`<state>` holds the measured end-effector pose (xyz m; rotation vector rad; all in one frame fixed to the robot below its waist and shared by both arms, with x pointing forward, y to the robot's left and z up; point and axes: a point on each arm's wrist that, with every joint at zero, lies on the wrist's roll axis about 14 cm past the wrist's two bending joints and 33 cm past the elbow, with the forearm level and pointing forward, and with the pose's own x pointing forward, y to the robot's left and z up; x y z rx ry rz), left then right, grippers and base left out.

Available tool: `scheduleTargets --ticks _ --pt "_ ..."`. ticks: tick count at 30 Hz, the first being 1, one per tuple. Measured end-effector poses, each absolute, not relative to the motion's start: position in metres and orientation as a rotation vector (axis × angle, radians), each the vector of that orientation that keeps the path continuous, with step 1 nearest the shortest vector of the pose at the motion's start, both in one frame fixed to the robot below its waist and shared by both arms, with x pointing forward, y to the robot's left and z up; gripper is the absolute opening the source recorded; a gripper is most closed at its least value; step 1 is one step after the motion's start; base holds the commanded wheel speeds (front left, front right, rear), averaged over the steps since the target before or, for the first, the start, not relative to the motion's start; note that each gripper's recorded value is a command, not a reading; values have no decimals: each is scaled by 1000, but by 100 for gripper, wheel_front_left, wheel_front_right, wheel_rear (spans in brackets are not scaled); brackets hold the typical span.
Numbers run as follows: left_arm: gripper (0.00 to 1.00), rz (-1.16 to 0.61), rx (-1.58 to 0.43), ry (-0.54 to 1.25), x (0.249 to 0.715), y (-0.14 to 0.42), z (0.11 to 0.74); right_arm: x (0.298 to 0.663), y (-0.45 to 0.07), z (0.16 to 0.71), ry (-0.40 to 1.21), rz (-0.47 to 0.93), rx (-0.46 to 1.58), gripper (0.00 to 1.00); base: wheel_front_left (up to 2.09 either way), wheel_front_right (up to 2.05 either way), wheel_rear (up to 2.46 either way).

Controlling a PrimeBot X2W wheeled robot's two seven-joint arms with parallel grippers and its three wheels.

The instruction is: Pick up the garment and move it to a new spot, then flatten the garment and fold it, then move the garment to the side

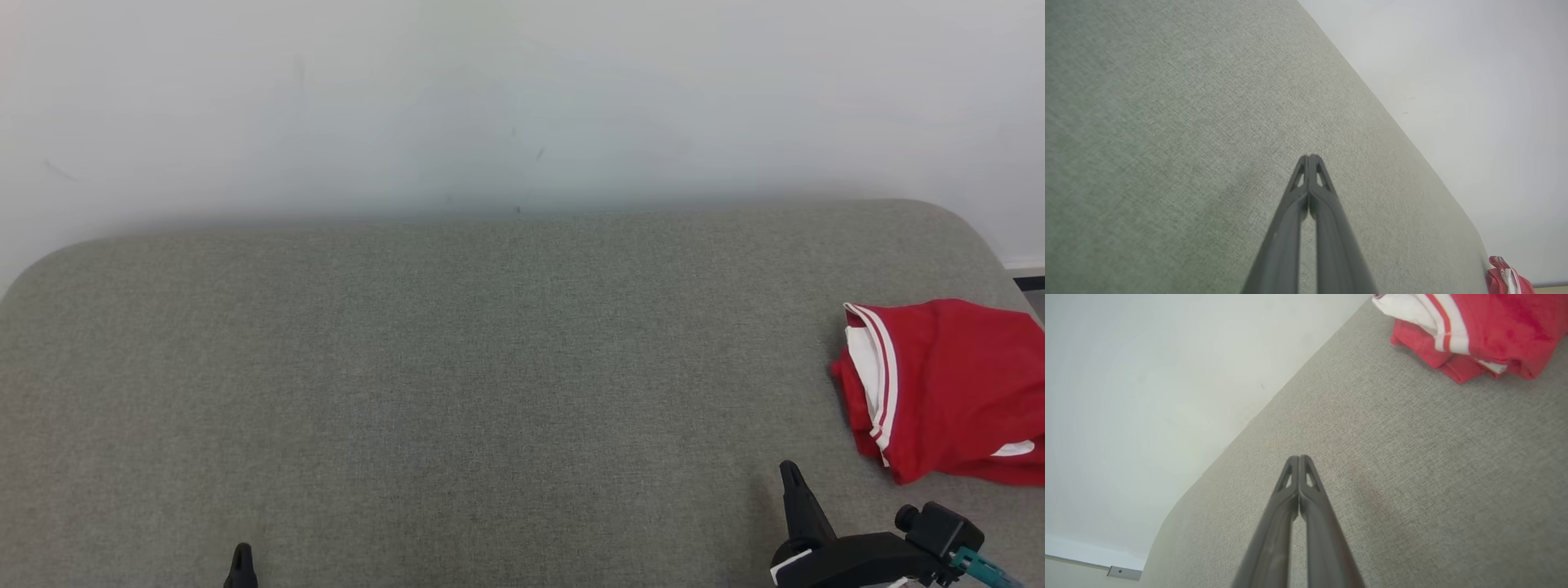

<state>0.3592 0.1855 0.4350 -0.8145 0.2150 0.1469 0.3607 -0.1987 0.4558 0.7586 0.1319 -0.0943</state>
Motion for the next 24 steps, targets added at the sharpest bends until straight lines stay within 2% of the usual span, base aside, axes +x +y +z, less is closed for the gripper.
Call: scheduleTargets --ticks 24 --pt "0 122 -1094 164 371 187 455 370 -202 471 89 -99 1054 0 0 0 0"
